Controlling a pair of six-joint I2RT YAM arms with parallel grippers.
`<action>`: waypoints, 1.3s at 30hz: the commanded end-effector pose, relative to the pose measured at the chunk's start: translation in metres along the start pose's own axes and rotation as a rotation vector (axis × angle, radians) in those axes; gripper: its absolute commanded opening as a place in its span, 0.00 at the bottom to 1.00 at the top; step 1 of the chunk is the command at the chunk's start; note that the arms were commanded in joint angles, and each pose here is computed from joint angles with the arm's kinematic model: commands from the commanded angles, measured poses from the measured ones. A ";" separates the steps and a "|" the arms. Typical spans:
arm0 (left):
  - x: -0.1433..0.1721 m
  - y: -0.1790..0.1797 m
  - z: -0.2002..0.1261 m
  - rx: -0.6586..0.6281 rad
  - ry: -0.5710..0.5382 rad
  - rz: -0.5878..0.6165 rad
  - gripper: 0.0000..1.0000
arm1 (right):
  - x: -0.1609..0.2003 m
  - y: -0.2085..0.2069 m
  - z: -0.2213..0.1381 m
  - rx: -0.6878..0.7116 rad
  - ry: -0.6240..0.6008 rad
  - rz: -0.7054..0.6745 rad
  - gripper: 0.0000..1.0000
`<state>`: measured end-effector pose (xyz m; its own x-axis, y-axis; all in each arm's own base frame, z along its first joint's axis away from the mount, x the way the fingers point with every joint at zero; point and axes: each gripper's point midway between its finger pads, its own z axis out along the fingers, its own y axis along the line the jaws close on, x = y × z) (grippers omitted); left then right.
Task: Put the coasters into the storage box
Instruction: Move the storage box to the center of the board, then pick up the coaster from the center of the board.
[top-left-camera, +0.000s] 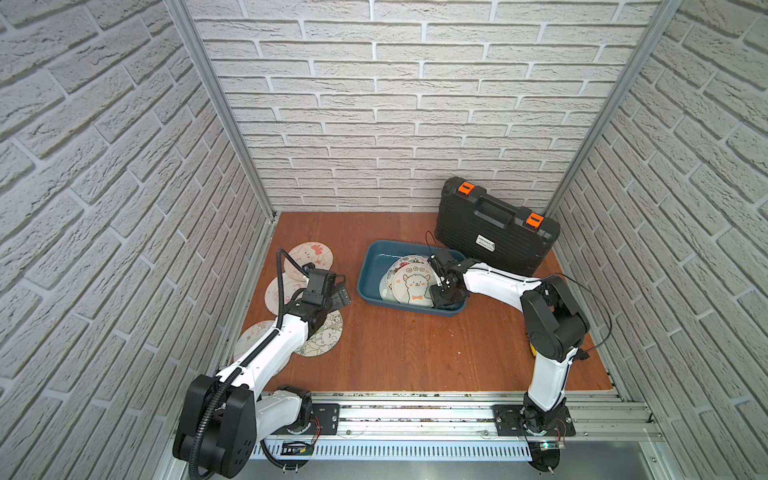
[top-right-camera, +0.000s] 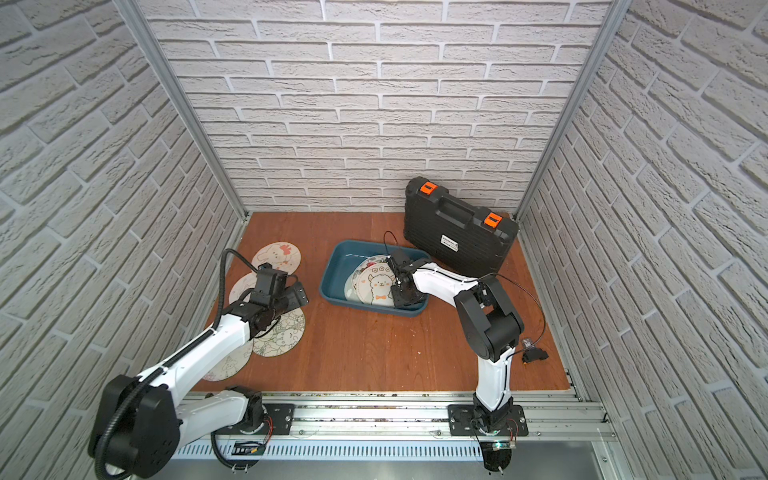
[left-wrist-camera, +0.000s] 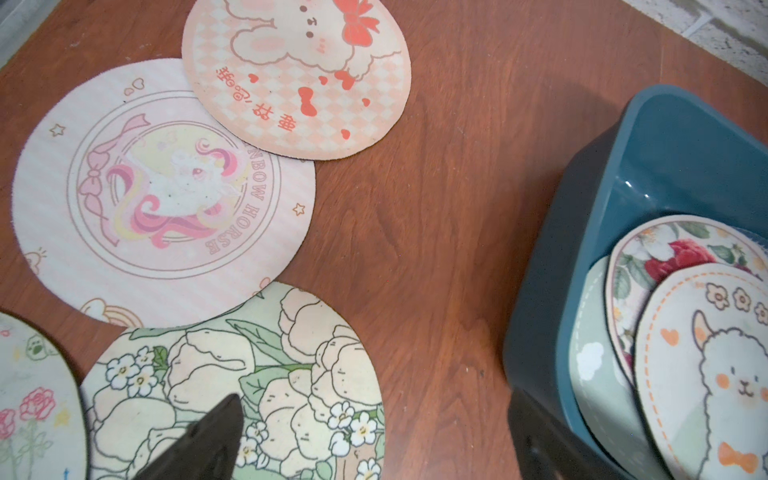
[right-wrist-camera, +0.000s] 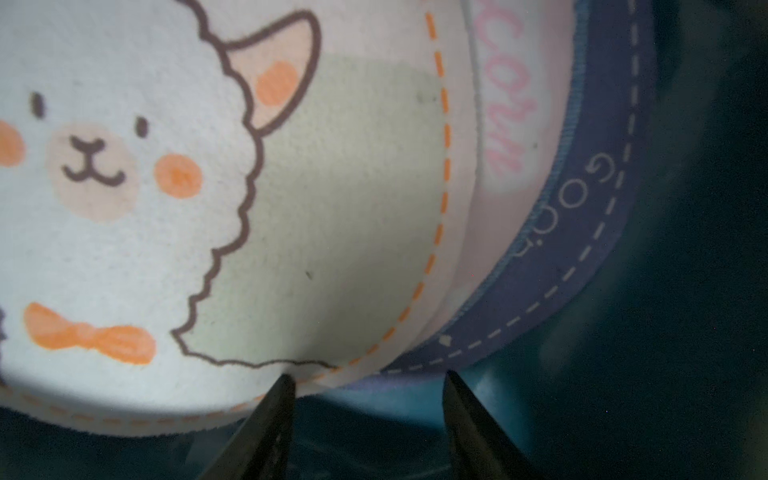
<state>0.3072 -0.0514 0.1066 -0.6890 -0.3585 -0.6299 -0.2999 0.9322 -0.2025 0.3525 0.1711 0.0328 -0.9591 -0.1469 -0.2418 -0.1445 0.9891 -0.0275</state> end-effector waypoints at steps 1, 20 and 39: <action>0.004 0.005 -0.002 -0.018 -0.004 0.002 0.98 | -0.003 -0.012 -0.016 0.039 -0.038 0.026 0.58; 0.011 0.027 -0.005 -0.123 0.013 -0.035 0.98 | -0.049 0.054 -0.097 -0.198 -0.345 -0.124 0.57; 0.049 0.082 0.010 -0.318 0.172 -0.180 0.98 | 0.016 0.246 -0.141 -0.571 -0.384 -0.557 0.57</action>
<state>0.2647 0.0036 0.0612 -0.6918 -0.5261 -0.4947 -0.5736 0.8165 -0.0661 0.2778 0.3858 0.1682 -0.6068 -0.4502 -0.6551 -0.7172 0.6654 0.2070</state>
